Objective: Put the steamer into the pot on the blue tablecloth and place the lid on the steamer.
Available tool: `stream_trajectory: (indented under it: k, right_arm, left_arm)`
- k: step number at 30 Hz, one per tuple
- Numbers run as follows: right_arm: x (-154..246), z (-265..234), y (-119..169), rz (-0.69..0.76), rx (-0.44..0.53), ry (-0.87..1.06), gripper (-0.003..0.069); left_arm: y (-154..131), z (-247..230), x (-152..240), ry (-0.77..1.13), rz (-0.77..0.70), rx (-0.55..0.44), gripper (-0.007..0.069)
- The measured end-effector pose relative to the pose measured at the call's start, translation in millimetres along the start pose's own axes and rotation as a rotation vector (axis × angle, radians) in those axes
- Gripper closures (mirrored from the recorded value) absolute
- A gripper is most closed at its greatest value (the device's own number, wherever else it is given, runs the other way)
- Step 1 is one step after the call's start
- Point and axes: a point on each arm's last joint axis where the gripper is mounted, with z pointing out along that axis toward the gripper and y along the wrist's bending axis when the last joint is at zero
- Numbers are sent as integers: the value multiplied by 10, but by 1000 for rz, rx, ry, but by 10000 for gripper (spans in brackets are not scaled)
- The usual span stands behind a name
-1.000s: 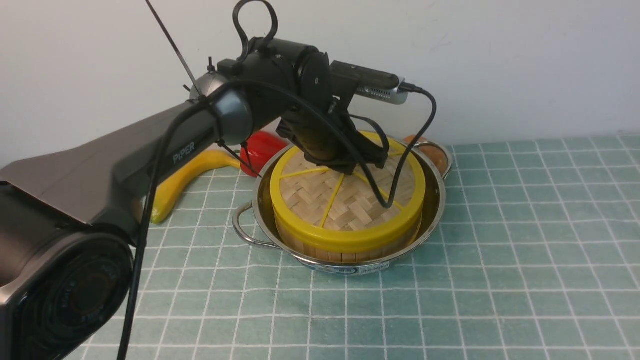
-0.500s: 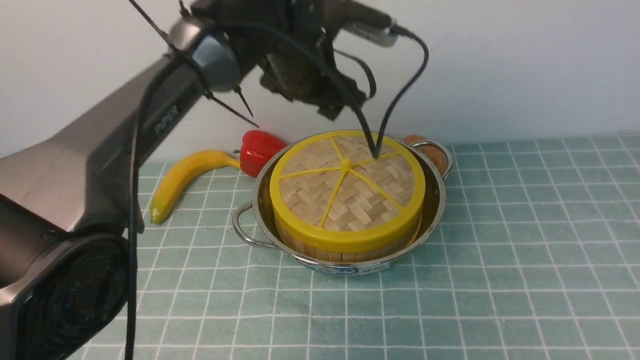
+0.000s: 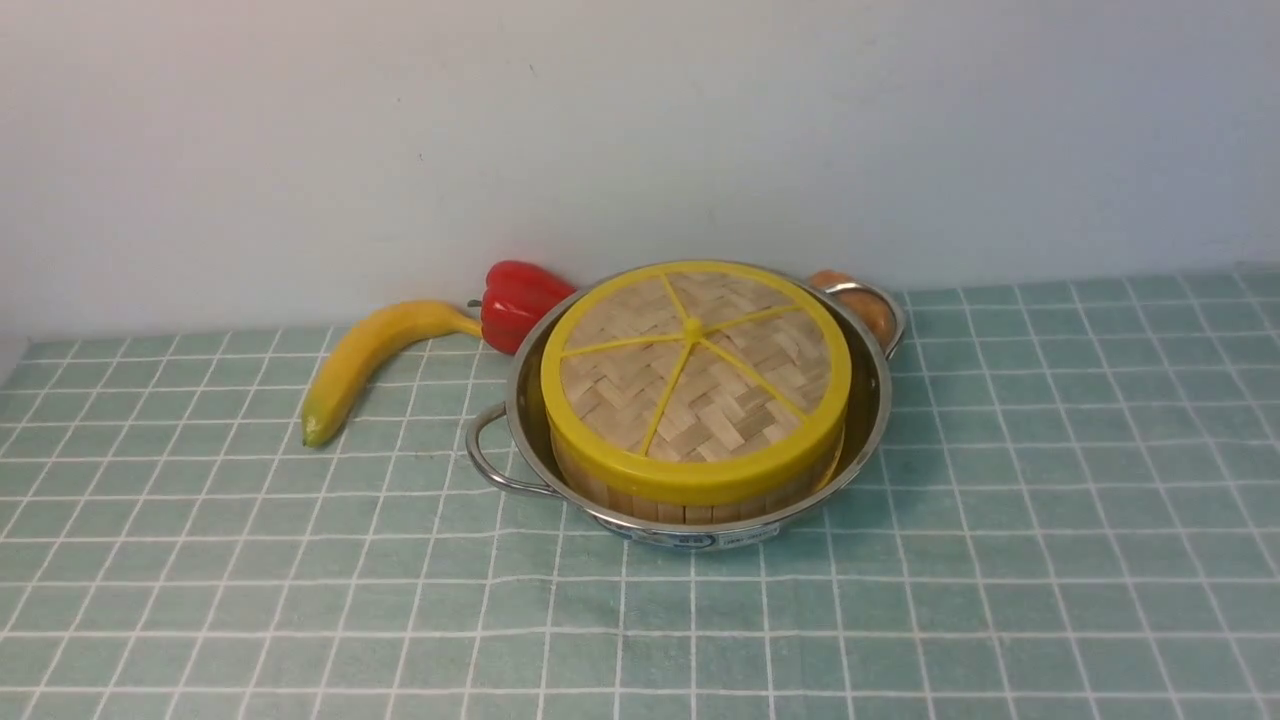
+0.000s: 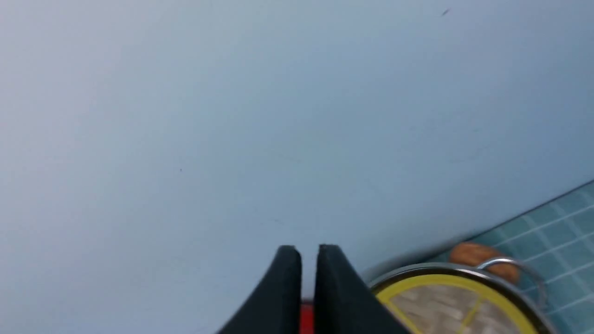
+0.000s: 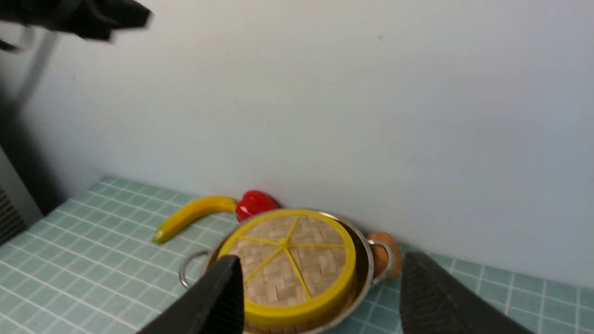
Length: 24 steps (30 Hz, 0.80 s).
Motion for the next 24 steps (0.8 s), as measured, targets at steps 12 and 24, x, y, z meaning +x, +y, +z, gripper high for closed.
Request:
stream_trajectory:
  k: [12, 24]
  right_arm:
    - [832, 866, -225, -74, 111, 292, 217]
    - [1261, 1232, -310, -104, 111, 276, 614]
  left_arm:
    - [48, -970, 958, 141, 94, 106, 648]
    - [-179, -967, 2578, 302, 89, 159, 648]
